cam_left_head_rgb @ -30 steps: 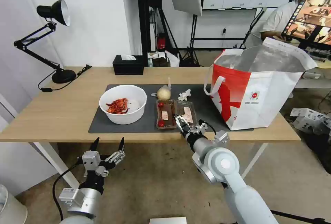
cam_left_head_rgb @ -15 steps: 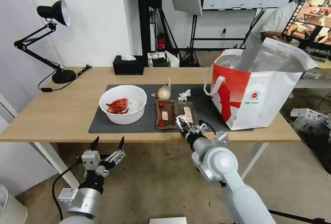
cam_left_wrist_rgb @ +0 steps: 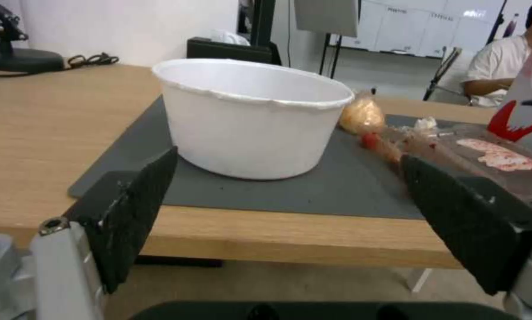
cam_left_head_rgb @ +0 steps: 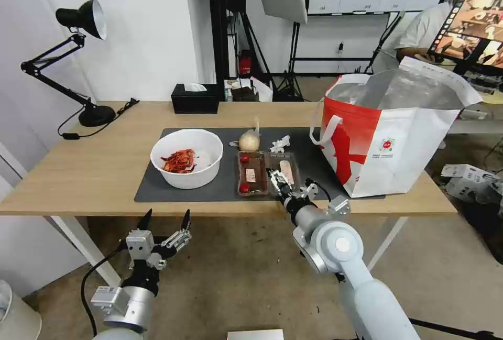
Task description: Pick up the trash from the table and place it into the takeout bag.
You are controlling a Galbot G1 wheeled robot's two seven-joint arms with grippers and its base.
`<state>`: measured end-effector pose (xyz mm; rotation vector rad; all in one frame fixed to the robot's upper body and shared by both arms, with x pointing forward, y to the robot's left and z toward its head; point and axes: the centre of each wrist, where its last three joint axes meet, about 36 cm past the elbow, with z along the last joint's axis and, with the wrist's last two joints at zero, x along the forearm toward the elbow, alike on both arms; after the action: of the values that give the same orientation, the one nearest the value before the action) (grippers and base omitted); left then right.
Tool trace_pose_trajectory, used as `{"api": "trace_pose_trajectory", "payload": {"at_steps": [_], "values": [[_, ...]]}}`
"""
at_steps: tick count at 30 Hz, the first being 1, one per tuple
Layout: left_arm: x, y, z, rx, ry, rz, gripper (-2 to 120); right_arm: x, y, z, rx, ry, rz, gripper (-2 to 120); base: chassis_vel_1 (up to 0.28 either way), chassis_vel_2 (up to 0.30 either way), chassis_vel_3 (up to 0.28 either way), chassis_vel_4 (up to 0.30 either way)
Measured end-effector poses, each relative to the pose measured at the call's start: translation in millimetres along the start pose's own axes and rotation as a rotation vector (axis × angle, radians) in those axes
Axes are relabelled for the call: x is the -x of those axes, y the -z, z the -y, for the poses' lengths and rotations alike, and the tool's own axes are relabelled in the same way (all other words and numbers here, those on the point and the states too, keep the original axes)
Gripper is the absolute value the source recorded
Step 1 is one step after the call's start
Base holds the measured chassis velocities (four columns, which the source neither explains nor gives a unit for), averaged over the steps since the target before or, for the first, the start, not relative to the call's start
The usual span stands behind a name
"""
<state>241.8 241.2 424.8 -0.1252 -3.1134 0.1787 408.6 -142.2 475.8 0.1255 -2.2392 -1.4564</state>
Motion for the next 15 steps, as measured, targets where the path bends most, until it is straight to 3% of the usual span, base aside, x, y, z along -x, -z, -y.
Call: {"api": "trace_pose_trajectory", "payload": {"at_steps": [5, 12, 15], "values": [[-0.8, -0.7, -0.1, 0.000, 0.001, 0.002, 100, 1.1, 1.4, 4.9, -0.082, 0.042, 0.038, 100, 0.000, 0.000, 0.000, 0.000], [-1.0, -1.8, -0.5, -0.001, 0.003, 0.009, 100, 1.3, 3.0, 4.2, -0.327, 0.155, 0.118, 100, 0.000, 0.000, 0.000, 0.000], [-1.0, -1.8, -0.7, 0.000, 0.004, 0.011, 100, 3.9, 0.6, 2.2, -0.385, 0.198, 0.100, 100, 0.000, 0.000, 0.000, 0.000]]}}
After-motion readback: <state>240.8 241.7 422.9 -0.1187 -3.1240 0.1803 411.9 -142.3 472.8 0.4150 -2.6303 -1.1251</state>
